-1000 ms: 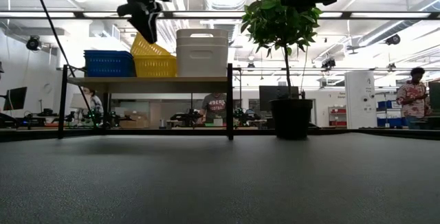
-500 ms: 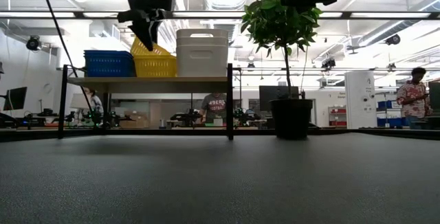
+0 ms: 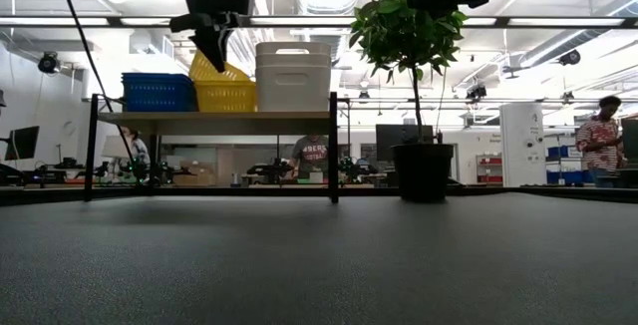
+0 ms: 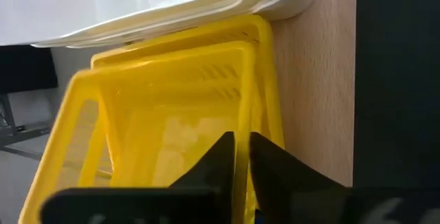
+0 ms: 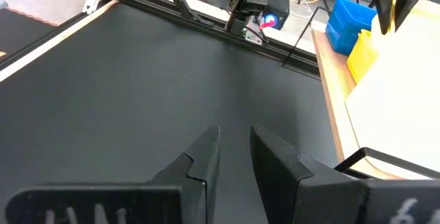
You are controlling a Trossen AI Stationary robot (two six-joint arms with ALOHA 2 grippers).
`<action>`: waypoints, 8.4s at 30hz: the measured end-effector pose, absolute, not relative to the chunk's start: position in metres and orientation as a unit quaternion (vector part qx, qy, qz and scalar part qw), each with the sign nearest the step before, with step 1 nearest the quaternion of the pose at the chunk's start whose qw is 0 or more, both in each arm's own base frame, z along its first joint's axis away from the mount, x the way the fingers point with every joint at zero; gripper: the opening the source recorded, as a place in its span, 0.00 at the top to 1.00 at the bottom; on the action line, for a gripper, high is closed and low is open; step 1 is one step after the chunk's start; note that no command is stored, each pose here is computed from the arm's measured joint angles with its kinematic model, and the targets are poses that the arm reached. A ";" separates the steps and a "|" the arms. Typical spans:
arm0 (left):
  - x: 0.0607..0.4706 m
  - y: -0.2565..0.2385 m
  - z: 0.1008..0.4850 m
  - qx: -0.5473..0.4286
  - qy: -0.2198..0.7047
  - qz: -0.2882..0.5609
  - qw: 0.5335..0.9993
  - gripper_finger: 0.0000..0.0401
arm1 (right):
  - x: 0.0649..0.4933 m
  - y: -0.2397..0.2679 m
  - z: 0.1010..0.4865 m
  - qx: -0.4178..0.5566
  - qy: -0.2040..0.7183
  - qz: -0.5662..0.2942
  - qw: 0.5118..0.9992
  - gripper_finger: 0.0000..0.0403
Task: Stack baskets on shelf by color
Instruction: Stack the yellow bin into the yellow bin on the shelf, then return to Home Position
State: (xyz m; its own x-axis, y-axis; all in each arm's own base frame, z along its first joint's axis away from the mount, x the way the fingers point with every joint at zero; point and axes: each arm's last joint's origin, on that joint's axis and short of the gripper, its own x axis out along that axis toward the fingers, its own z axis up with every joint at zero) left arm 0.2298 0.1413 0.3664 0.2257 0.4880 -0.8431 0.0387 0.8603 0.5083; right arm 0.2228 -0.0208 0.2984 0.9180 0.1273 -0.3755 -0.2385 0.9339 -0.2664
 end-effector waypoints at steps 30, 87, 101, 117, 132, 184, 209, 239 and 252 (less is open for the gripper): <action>0.226 0.136 0.378 0.140 0.470 0.196 0.849 0.98 | 0.223 -0.021 0.297 -0.146 0.182 0.093 0.968 0.82; 0.197 0.161 0.363 0.191 0.465 0.112 0.857 0.99 | 0.223 -0.021 0.296 -0.138 0.184 0.092 0.969 0.82; 0.185 0.152 0.376 0.172 0.440 0.140 0.870 0.76 | 0.222 -0.021 0.295 -0.138 0.186 0.093 0.968 0.82; 0.199 0.165 0.340 0.104 0.441 0.188 0.871 0.89 | 0.222 -0.021 0.295 -0.134 0.186 0.092 0.969 0.82; 0.198 0.164 0.330 0.096 0.457 0.182 0.866 0.99 | 0.222 -0.021 0.294 -0.134 0.187 0.092 0.969 0.82; 0.083 -0.004 0.220 0.192 -0.041 0.035 0.980 1.00 | 0.192 -0.076 0.234 -0.192 0.109 0.011 0.975 0.82; 0.095 -0.005 0.189 0.198 0.003 0.025 0.980 1.00 | 0.096 -0.032 0.208 -0.221 -0.084 -0.036 0.971 0.82; 0.102 -0.006 0.164 0.204 0.053 0.013 0.977 1.00 | 0.092 -0.024 0.189 -0.096 -0.100 0.068 0.988 0.98; 0.105 -0.007 0.161 0.207 0.072 0.009 0.976 1.00 | 0.092 -0.024 0.189 -0.095 -0.100 0.068 0.988 0.98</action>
State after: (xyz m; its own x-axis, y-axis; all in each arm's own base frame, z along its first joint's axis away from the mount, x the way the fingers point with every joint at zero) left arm 0.1046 -0.0066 0.1606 0.9895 0.0483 -0.1366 0.0112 0.9144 0.4046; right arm 0.0920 -0.0244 0.1885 0.9710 0.1525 0.1843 -0.1145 0.9728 -0.2014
